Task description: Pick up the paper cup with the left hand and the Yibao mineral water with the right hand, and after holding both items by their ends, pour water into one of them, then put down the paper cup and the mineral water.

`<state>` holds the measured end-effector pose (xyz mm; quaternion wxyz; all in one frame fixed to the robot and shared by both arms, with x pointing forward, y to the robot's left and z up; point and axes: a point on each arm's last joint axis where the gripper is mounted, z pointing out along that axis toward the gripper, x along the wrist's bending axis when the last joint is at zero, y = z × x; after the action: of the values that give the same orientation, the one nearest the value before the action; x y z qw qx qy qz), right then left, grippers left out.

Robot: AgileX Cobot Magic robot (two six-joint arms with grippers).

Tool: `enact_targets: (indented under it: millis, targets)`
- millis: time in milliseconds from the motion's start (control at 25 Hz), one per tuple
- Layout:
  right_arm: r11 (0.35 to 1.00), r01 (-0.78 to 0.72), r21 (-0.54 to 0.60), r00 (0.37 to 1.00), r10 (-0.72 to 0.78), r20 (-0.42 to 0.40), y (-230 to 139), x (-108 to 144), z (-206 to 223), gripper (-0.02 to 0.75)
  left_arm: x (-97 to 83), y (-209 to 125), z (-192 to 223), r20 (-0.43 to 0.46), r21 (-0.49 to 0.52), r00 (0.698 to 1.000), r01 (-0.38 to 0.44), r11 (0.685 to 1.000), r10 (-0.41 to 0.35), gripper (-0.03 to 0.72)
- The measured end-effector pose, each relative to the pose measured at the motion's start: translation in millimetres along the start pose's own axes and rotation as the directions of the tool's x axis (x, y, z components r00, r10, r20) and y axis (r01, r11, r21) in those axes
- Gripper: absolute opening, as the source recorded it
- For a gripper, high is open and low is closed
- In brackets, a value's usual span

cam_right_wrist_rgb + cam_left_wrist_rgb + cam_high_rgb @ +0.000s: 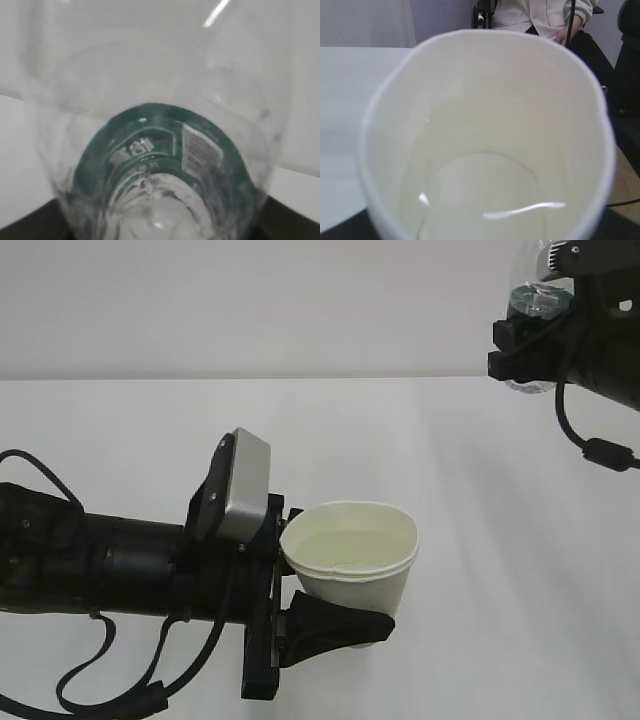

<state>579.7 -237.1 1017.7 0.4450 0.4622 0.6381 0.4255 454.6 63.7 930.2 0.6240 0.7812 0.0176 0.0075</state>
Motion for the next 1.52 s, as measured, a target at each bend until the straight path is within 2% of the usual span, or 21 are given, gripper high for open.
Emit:
enact_targets:
  millis: [400, 800, 1520]
  targets:
    - [1.0, -0.009, 0.019, 0.999, 0.009, 0.04, -3, -14, 0, 0.426, 0.0, 0, 0, 0.0, 0.0, 1.0, 0.0, 1.0, 0.0, 0.418]
    - [0.999, -0.027, 0.037, 0.998, 0.025, 0.053, -5, -16, 0, 0.426, 0.0, 0, 0, 0.0, 0.0, 1.0, 0.0, 1.0, 0.0, 0.418]
    - [0.995, -0.08, 0.063, 0.986, 0.07, 0.15, -11, -36, -1, 0.426, 0.0, 0, 0, 0.0, 0.0, 1.0, 0.0, 1.0, 0.0, 0.418]
